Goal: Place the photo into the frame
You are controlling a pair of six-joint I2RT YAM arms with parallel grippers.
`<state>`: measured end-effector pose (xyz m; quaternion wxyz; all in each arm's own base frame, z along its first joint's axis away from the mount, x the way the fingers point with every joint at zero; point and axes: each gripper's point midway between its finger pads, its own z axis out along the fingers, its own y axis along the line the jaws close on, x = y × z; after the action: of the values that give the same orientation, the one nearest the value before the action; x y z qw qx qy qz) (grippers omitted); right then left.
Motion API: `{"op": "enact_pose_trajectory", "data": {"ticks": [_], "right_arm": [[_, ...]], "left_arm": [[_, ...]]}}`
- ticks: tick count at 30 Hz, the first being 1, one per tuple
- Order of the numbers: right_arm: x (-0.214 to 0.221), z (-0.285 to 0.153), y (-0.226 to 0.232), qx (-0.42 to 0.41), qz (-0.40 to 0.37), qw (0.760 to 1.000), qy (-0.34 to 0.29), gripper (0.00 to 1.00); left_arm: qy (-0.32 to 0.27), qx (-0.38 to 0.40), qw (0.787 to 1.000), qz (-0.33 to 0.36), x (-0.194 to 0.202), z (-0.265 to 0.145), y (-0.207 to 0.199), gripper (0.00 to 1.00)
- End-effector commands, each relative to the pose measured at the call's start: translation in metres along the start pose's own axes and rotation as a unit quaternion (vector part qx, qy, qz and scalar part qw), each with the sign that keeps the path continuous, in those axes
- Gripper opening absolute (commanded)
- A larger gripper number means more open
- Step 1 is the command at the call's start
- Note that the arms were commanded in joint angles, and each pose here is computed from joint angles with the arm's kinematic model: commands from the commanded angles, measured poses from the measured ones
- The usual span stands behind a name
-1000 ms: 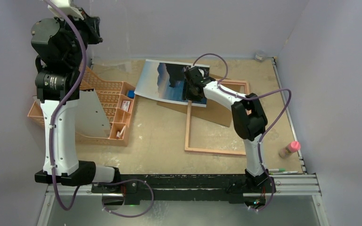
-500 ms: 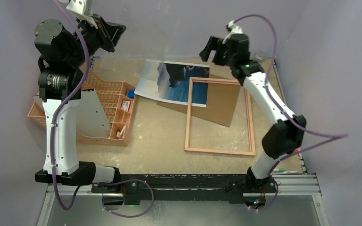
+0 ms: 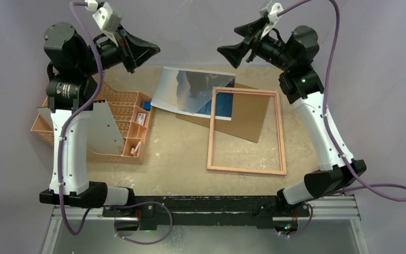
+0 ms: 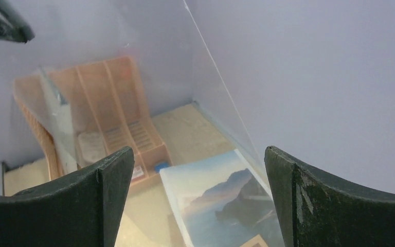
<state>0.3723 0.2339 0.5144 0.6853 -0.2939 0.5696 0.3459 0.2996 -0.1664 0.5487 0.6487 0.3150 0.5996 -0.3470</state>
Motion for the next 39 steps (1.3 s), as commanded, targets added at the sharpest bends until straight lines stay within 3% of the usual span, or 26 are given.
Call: {"op": "enact_pose_trajectory", "data": {"ticks": [1,7,11,18,20,32,38,39], "right_arm": [[0.011,-0.001,0.026,-0.093,-0.058,0.993,0.035,0.99],[0.028,-0.008,0.034,-0.124,-0.071,0.987,0.078,0.98],[0.044,-0.018,0.053,-0.184,-0.066,0.976,0.1,0.91],[0.065,-0.028,0.065,-0.216,-0.035,0.967,0.13,0.52],[0.063,-0.032,0.068,-0.221,-0.041,0.966,0.128,0.36],[0.058,-0.051,0.076,-0.204,-0.067,0.968,0.126,0.32],[0.057,-0.051,0.078,-0.213,-0.068,0.967,0.125,0.0],[0.058,-0.05,0.076,-0.21,-0.067,0.967,0.126,0.0]], "left_arm": [[-0.013,0.073,0.995,0.073,-0.009,-0.009,-0.031,0.0],[-0.002,0.087,0.988,0.131,0.002,-0.016,-0.037,0.0],[0.003,0.111,0.981,0.16,0.008,-0.02,-0.044,0.0],[-0.001,0.118,0.979,0.167,0.008,-0.014,-0.039,0.0],[-0.003,0.122,0.978,0.167,0.007,-0.011,-0.038,0.0],[0.007,0.13,0.972,0.198,0.016,-0.006,-0.028,0.0],[0.001,0.137,0.972,0.193,0.013,-0.006,-0.031,0.0],[0.0,0.132,0.973,0.192,0.013,-0.005,-0.029,0.0]]}}
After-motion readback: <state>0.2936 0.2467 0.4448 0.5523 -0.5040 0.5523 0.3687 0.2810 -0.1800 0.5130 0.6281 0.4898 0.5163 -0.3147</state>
